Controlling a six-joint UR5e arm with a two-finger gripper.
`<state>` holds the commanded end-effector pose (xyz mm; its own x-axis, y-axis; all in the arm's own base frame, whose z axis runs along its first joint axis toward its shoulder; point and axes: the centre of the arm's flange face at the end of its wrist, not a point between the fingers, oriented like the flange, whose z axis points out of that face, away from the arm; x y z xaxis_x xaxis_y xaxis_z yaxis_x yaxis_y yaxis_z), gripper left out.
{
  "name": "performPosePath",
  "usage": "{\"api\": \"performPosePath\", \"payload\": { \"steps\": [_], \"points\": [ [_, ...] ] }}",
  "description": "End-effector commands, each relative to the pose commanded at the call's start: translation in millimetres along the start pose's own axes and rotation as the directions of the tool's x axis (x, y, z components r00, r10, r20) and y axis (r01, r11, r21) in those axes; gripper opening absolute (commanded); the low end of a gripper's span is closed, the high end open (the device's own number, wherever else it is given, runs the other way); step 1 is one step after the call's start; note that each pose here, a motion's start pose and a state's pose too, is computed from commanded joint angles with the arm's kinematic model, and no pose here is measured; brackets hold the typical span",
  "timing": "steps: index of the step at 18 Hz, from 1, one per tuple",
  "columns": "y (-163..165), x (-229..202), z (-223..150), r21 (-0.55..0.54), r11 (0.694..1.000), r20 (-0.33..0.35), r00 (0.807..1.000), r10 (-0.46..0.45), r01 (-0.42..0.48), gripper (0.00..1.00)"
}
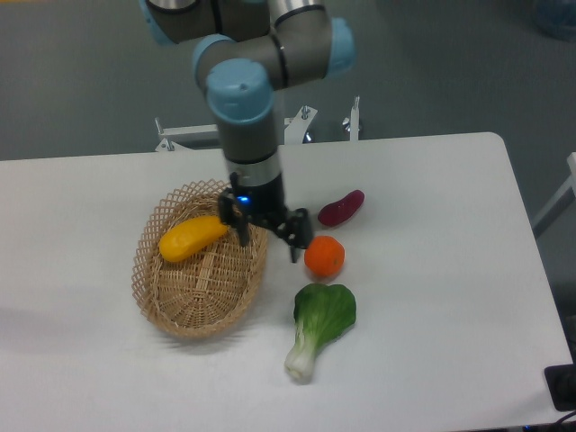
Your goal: Place the mango in the basket
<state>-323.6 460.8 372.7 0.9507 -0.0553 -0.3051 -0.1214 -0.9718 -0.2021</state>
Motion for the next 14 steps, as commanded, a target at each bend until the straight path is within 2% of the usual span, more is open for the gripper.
{"api": "performPosePath", "payload": {
  "steps": [4,8,11,14],
  "points": [
    [24.7,-53.1,-31.8,-0.082,0.992,-0.089,0.992,0.087,-0.094,1.00],
    [51.3,-80.1,-50.0,-0.085,0.980,-0.079,0.981,0.175,-0.182,1.00],
    [66.9,-91.3,-51.7,-0.085,0.964,-0.081,0.966,0.245,-0.252,1.00],
    [77.3,-97.6,-52.3,-0.084,0.956,-0.082,0.958,0.273,-0.280,1.00]
  ]
}}
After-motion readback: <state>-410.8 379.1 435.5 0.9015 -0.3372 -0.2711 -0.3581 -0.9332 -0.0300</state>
